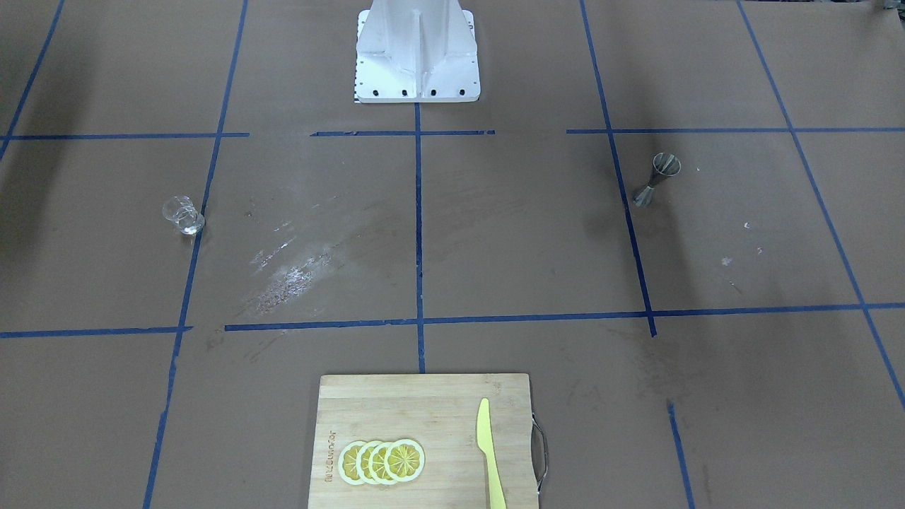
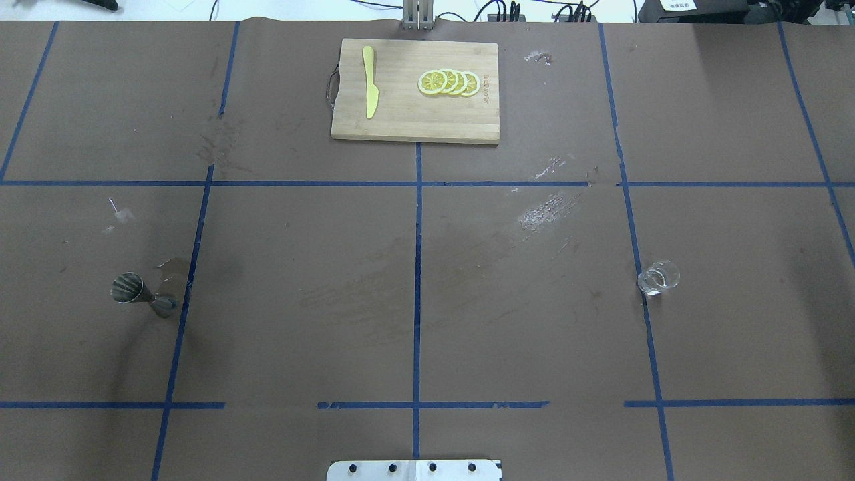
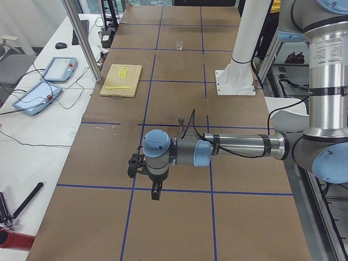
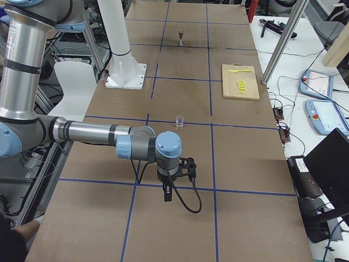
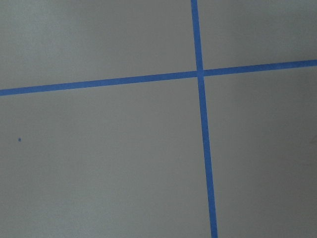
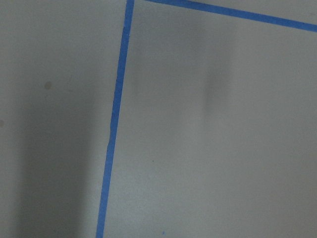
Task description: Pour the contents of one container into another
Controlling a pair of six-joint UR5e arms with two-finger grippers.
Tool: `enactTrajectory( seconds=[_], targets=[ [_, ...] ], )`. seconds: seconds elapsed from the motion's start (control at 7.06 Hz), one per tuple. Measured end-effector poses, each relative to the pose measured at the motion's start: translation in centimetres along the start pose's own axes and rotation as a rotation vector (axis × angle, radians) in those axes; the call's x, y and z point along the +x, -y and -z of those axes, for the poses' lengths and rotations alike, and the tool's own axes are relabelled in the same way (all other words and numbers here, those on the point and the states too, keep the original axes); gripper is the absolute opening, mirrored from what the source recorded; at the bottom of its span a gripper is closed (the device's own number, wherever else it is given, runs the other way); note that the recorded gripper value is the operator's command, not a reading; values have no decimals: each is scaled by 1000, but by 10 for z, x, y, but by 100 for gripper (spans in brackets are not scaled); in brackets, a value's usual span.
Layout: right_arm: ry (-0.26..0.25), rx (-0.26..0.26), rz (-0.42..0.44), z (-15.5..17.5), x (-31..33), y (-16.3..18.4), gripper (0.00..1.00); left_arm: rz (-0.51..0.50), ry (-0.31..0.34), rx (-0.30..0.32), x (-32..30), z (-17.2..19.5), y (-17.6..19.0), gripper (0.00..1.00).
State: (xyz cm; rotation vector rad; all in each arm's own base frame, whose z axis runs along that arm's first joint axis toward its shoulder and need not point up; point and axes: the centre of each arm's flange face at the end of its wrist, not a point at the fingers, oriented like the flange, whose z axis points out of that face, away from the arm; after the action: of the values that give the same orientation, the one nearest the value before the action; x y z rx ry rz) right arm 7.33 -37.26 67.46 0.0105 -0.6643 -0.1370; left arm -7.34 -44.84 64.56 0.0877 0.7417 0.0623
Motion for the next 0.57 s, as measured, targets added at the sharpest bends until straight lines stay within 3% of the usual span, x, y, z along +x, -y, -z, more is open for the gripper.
enactTrajectory(
  seconds=[0.57],
  targets=[
    [1,6,5,2,-1,2,100,-43,3,44,12,13,10,100]
  ],
)
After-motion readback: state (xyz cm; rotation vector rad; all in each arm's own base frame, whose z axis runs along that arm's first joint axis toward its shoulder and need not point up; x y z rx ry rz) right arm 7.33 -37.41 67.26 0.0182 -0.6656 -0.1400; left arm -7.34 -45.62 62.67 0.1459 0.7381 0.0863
